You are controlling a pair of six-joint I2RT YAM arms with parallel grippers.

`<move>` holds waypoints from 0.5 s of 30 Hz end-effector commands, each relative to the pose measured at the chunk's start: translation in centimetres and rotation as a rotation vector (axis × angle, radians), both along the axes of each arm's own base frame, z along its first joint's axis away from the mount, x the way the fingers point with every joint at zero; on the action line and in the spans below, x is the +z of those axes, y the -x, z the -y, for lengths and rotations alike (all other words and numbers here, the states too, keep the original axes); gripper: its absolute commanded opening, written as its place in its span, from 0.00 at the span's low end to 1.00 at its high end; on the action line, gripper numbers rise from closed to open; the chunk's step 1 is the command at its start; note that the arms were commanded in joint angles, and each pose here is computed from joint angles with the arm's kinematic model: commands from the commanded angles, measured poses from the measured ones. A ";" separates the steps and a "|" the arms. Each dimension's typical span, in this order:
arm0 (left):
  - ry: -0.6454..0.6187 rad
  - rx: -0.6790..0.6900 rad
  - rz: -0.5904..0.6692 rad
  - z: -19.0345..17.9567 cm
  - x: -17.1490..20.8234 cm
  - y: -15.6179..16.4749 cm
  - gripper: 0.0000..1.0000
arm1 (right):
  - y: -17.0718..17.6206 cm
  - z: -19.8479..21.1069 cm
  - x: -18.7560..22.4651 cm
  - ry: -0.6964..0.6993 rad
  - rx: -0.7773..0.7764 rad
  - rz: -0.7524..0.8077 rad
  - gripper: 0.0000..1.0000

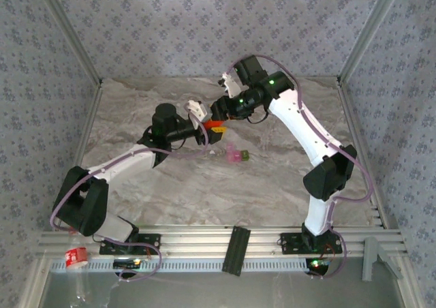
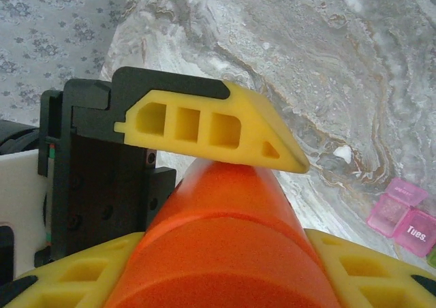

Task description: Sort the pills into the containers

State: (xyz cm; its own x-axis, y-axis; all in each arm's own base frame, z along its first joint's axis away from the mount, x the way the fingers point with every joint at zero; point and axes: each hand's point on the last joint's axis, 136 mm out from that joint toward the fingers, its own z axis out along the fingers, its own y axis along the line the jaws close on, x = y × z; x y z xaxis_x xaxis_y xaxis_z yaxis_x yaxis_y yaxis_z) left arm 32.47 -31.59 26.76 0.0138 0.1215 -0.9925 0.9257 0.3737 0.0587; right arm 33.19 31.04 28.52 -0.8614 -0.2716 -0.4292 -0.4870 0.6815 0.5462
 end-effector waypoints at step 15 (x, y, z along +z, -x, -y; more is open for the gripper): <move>0.007 0.023 -0.044 0.0 -1.1 -0.2 0.71 | 0.5 0.7 1.6 -0.022 -0.014 0.043 0.29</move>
State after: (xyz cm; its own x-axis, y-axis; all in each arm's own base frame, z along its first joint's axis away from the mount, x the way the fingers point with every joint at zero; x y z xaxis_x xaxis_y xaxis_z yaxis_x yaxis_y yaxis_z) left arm 32.73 -31.20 25.46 -0.0303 0.1324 -0.9907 0.9136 0.4057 0.0263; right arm 32.89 30.48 28.64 -0.8611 -0.2651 -0.4339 -0.4839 0.6893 0.5391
